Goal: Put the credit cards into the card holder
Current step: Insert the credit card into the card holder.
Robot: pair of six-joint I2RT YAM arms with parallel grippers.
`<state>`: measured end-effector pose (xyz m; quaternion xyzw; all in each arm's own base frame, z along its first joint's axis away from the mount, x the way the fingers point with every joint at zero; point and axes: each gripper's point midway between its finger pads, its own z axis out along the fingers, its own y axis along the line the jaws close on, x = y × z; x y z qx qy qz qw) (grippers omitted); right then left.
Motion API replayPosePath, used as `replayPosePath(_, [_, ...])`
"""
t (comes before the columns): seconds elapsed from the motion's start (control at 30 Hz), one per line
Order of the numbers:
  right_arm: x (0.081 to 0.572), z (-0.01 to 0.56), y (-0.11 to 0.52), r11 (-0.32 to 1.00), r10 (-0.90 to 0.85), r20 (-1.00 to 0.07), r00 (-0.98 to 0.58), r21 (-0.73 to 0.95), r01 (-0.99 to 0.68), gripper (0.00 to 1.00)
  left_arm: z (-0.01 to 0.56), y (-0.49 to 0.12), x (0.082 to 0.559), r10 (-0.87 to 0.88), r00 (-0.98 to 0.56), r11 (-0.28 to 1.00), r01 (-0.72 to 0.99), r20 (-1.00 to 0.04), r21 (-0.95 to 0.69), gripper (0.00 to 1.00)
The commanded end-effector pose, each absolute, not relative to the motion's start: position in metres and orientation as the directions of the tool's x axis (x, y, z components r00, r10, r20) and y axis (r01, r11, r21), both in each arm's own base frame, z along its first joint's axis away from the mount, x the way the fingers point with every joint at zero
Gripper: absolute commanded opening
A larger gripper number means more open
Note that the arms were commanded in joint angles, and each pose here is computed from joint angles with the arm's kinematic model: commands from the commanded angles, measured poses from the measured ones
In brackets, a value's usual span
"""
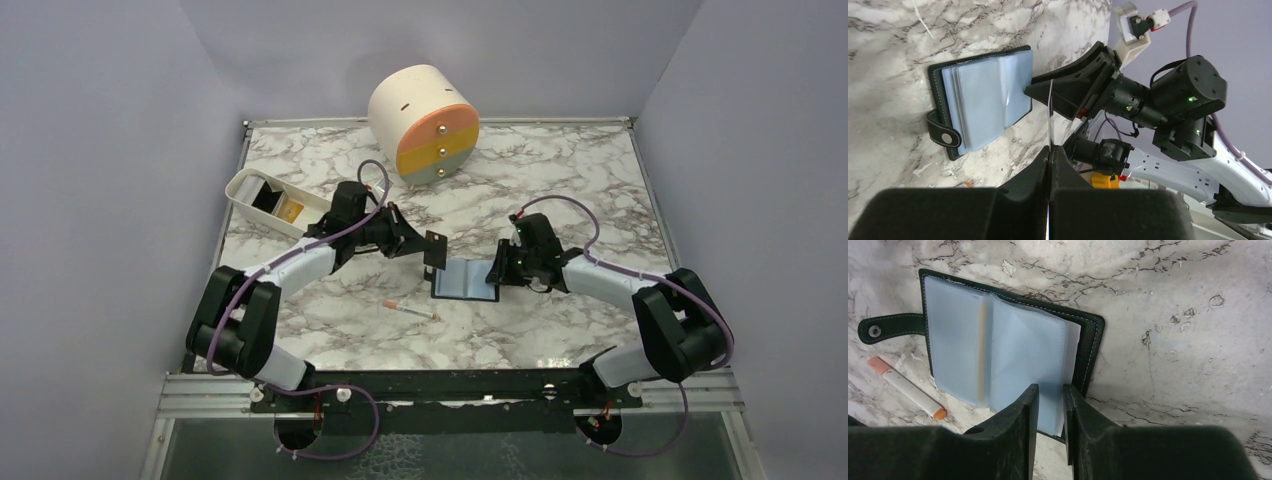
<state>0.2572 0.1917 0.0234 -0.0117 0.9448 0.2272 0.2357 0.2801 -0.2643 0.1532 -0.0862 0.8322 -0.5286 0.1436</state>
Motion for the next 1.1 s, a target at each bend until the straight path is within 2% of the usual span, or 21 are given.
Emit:
replayPosePath(0.0, [0.244, 0.013, 0.190, 0.891, 0.097, -0.414, -0.905, 0.441, -0.106, 0.24, 0.145, -0.285, 0.287, -0.269, -0.948, 0.432, 0.037, -0.168, -0.901, 0.00])
replayPosePath(0.17, [0.244, 0.014, 0.185, 0.900, 0.094, -0.425, -0.900, 0.423, -0.106, 0.23, 0.129, -0.305, 0.280, -0.168, -0.968, 0.444, 0.097, -0.189, -0.891, 0.00])
replayPosePath(0.37, [0.243, 0.013, 0.185, 0.900, 0.091, -0.423, -0.902, 0.423, -0.108, 0.21, 0.100, -0.321, 0.271, -0.099, -0.982, 0.477, 0.095, -0.161, -0.874, 0.00])
replayPosePath(0.63, [0.241, 0.011, 0.186, 0.895, 0.096, -0.419, -0.903, 0.433, -0.106, 0.20, 0.067, -0.323, 0.269, -0.070, -0.987, 0.524, 0.086, -0.143, -0.847, 0.00])
replayPosePath(1.07, [0.238, 0.005, 0.187, 0.891, 0.104, -0.406, -0.908, 0.443, -0.095, 0.20, 0.046, -0.326, 0.267, -0.047, -0.990, 0.537, 0.089, -0.135, -0.839, 0.00])
